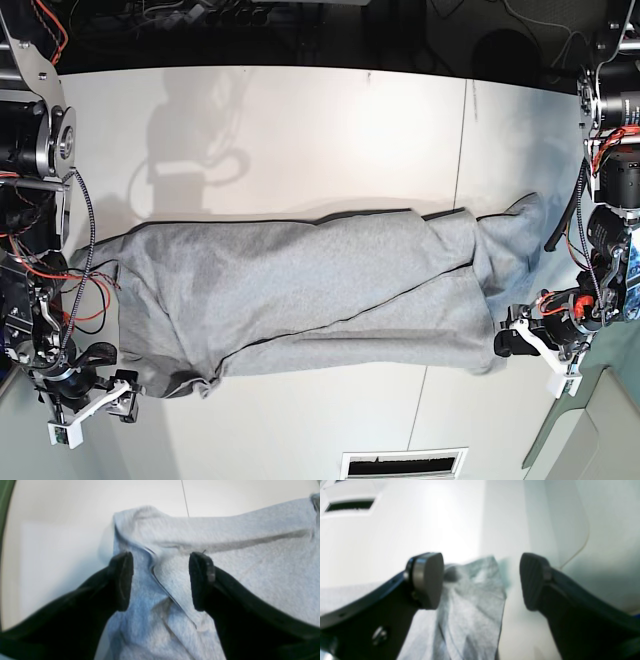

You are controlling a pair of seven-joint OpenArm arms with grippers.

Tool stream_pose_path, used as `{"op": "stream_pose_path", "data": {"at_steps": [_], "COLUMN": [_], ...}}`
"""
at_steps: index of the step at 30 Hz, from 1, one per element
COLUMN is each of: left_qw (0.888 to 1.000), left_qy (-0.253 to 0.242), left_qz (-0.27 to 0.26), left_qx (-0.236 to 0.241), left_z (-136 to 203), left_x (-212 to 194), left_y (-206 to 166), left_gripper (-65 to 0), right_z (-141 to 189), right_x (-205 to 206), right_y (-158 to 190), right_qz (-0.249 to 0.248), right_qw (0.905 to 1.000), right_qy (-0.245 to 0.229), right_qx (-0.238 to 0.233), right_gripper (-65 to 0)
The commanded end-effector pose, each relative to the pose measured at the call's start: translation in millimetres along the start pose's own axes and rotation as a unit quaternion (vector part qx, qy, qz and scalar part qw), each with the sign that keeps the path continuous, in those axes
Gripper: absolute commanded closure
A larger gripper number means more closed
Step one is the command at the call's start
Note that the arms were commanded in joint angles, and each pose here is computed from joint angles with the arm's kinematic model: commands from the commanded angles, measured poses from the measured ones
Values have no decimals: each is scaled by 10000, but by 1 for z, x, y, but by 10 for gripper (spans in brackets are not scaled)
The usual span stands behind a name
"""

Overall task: Layout the t-shirt on the table in an organized manner, then fold the t-shirt properly
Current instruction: 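Lift the shirt and pull the grippers apart to stretch it out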

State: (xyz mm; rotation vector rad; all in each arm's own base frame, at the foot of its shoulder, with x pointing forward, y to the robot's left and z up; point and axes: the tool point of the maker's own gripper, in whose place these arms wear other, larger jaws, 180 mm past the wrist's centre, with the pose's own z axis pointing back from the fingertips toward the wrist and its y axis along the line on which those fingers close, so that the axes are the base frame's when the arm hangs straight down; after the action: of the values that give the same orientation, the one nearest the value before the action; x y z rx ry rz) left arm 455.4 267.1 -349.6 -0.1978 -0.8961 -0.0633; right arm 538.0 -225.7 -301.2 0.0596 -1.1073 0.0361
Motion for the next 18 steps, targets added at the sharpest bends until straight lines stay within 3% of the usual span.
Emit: {"op": "stream_pose_path", "data": {"at_steps": [1, 7, 14, 18], "left_qw": [9995, 9985, 9960, 9959], "left_qy": [-283, 216, 842, 804], "left_qz": [-92, -62, 114, 411], "left_qx": [-47, -491, -262, 77], "left_z": [10, 30, 44, 50], "left_x": [28, -4, -77, -98], "left_y": [7, 12, 31, 46], "left_gripper": [-374, -374, -374, -374], "right_z": [3, 21, 61, 80], "right_x": [30, -24, -110, -151], "right_y": [-5, -19, -58, -73], "right_qz": [-28, -518, -762, -750], "right_qw": [9994, 9978, 9915, 9884], "right_qy": [-344, 418, 986, 1228], "right_qx": [-29, -73, -370, -482], "right_gripper": [-453, -453, -453, -453]}}
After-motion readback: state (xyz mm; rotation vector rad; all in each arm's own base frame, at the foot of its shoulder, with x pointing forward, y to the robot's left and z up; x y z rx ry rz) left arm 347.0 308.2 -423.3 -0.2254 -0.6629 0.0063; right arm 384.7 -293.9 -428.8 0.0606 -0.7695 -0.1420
